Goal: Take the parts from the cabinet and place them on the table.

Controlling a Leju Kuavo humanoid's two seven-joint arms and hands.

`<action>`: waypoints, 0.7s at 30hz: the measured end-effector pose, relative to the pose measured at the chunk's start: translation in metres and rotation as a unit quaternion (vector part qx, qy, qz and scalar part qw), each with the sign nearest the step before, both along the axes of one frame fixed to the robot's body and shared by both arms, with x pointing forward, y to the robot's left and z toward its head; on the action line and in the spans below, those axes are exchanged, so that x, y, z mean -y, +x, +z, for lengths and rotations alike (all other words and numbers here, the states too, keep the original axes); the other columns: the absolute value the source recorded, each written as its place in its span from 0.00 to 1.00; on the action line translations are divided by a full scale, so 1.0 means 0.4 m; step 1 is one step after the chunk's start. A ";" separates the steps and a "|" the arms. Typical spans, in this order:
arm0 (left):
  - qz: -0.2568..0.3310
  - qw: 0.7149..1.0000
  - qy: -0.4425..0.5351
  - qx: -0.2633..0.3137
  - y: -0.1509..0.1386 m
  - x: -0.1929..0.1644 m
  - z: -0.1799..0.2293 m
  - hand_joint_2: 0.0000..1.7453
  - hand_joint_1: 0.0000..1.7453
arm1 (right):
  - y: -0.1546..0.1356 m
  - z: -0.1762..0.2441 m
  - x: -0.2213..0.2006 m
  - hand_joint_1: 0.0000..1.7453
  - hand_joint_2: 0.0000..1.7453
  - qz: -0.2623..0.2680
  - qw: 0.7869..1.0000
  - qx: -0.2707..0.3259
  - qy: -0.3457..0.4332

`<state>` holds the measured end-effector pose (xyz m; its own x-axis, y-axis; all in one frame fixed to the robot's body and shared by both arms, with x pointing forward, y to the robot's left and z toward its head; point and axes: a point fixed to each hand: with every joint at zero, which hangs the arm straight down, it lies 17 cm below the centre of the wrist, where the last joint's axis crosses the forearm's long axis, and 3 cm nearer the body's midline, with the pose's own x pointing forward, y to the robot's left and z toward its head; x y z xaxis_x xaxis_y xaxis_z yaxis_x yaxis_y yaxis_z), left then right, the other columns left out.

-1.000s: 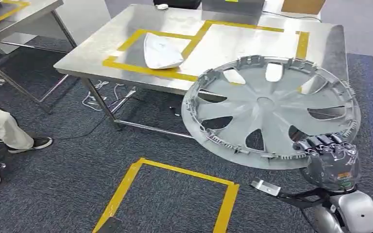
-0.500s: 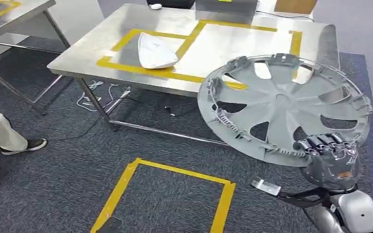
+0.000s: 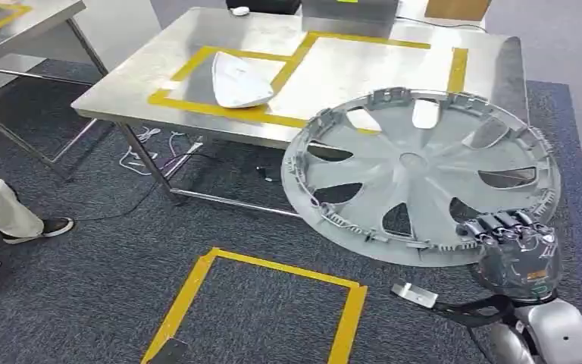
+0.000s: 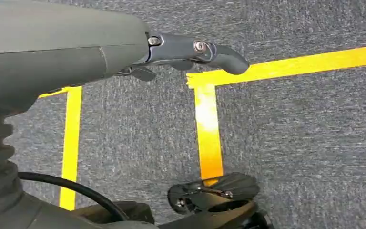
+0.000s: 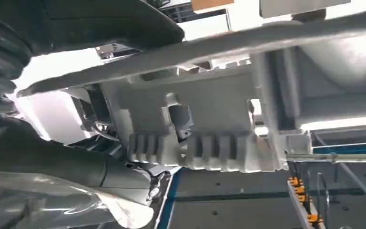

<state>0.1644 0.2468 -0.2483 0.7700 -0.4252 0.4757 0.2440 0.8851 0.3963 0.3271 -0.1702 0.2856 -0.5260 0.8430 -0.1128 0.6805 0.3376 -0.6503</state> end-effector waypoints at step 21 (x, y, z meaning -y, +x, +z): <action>-0.001 1.000 -0.001 0.003 0.011 0.006 0.003 1.00 0.00 | 0.012 0.002 0.002 1.00 1.00 -0.003 1.000 0.000 0.002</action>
